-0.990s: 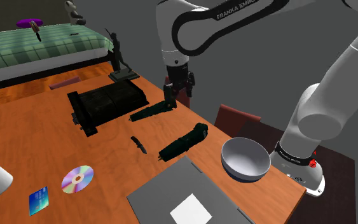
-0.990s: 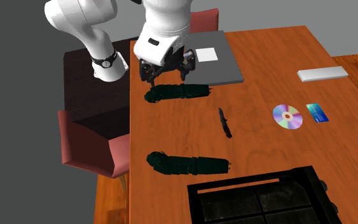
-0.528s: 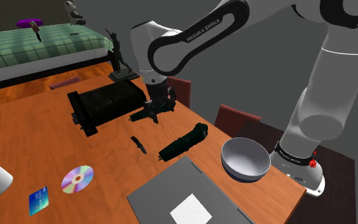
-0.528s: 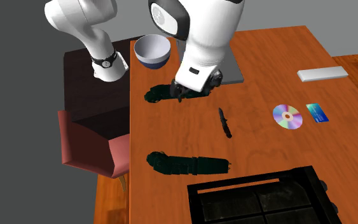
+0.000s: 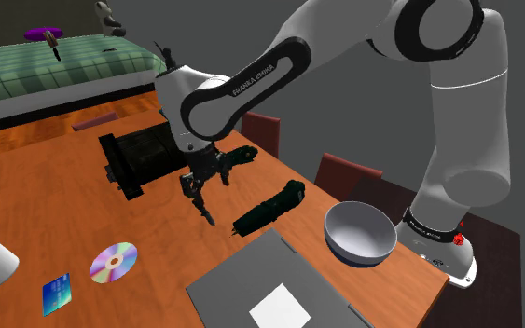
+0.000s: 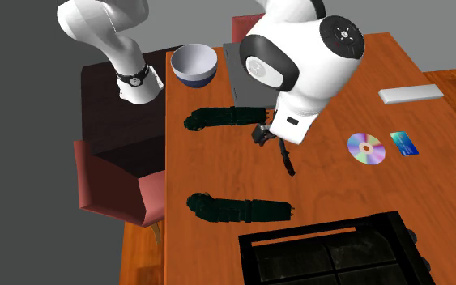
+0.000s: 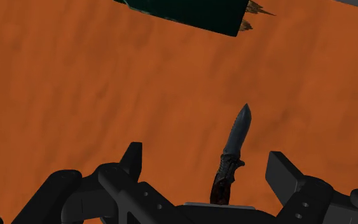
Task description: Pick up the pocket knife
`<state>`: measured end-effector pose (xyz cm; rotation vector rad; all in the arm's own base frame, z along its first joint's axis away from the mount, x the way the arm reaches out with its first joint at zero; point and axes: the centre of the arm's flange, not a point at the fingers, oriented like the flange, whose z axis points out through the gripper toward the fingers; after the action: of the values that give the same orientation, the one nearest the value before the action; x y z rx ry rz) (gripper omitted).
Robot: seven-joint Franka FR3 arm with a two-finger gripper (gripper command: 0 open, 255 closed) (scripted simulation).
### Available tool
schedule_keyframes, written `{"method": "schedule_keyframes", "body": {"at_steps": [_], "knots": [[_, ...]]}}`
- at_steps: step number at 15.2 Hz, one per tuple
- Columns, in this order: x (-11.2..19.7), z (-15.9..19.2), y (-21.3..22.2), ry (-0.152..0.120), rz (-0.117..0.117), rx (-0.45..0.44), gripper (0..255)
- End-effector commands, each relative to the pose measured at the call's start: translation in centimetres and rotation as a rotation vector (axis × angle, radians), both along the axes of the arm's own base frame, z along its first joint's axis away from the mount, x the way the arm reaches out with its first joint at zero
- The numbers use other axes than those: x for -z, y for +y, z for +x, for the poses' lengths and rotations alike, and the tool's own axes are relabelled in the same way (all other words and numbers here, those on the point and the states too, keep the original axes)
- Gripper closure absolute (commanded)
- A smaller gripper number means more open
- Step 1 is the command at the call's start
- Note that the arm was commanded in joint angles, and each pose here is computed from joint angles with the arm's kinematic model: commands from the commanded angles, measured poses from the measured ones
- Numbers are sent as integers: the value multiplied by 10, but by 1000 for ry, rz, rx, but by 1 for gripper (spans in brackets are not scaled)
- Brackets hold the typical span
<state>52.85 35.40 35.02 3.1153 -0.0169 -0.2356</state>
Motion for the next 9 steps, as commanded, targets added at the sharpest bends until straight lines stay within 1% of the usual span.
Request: {"method": "schedule_keyframes", "body": {"at_steps": [1, 3, 9], "knots": [[15, 12, 19, 8, 2, -2, 0], [28, 21, 35, 15, 5, -4, 0], [60, 21, 35, 15, 5, -4, 0]]}}
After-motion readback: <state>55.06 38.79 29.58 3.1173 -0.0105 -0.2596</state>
